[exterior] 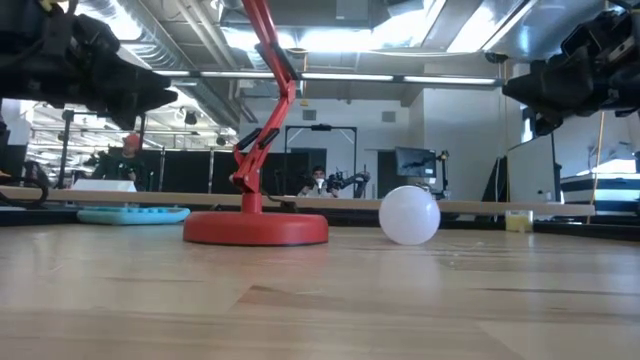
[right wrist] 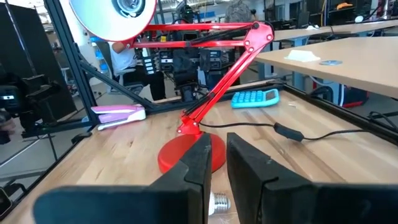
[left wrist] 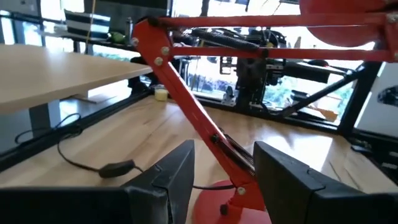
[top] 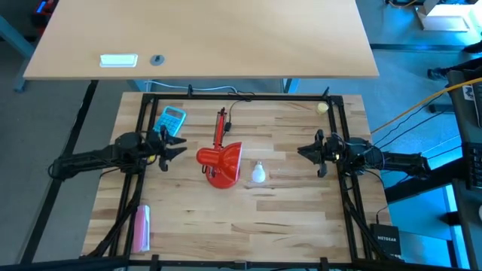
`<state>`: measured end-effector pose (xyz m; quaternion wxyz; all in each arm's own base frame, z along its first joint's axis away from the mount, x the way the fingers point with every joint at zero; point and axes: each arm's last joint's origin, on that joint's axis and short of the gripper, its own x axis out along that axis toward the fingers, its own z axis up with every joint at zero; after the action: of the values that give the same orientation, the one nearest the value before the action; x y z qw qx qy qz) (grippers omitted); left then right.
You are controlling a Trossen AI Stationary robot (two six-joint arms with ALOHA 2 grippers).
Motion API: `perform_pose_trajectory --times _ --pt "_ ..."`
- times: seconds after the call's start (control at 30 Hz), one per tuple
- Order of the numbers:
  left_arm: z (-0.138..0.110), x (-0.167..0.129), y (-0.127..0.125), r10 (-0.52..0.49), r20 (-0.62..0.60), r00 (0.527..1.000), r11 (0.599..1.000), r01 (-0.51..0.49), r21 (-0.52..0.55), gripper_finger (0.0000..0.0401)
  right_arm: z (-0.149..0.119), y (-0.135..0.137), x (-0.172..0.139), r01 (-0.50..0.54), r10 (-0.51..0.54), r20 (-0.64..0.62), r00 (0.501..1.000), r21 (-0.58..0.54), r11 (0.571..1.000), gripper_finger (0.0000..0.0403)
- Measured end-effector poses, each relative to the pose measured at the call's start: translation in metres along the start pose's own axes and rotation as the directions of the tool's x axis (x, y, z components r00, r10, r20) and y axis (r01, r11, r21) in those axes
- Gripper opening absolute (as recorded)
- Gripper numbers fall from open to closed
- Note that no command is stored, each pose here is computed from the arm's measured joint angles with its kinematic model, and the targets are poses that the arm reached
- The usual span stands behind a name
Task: Screw lightbulb
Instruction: Return To Home Position
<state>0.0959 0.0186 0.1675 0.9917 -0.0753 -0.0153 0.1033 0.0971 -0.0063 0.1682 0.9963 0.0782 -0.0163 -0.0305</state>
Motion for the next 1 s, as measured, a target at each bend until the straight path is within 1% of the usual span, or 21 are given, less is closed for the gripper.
perform_pose_trajectory --times 0.17,1.0 --pt "-0.0001 0.0 -0.0003 -0.003 -0.001 1.0 0.999 0.003 0.051 0.0155 -0.0002 -0.0001 0.0 0.004 -0.004 -0.002 1.0 0.0 1.0 0.0051" --pt "-0.0005 0.0001 -0.0002 -0.002 -0.005 1.0 0.999 0.002 0.049 0.0155 -0.0006 -0.0004 0.0 0.01 -0.01 -0.005 1.0 0.001 1.0 0.0051"
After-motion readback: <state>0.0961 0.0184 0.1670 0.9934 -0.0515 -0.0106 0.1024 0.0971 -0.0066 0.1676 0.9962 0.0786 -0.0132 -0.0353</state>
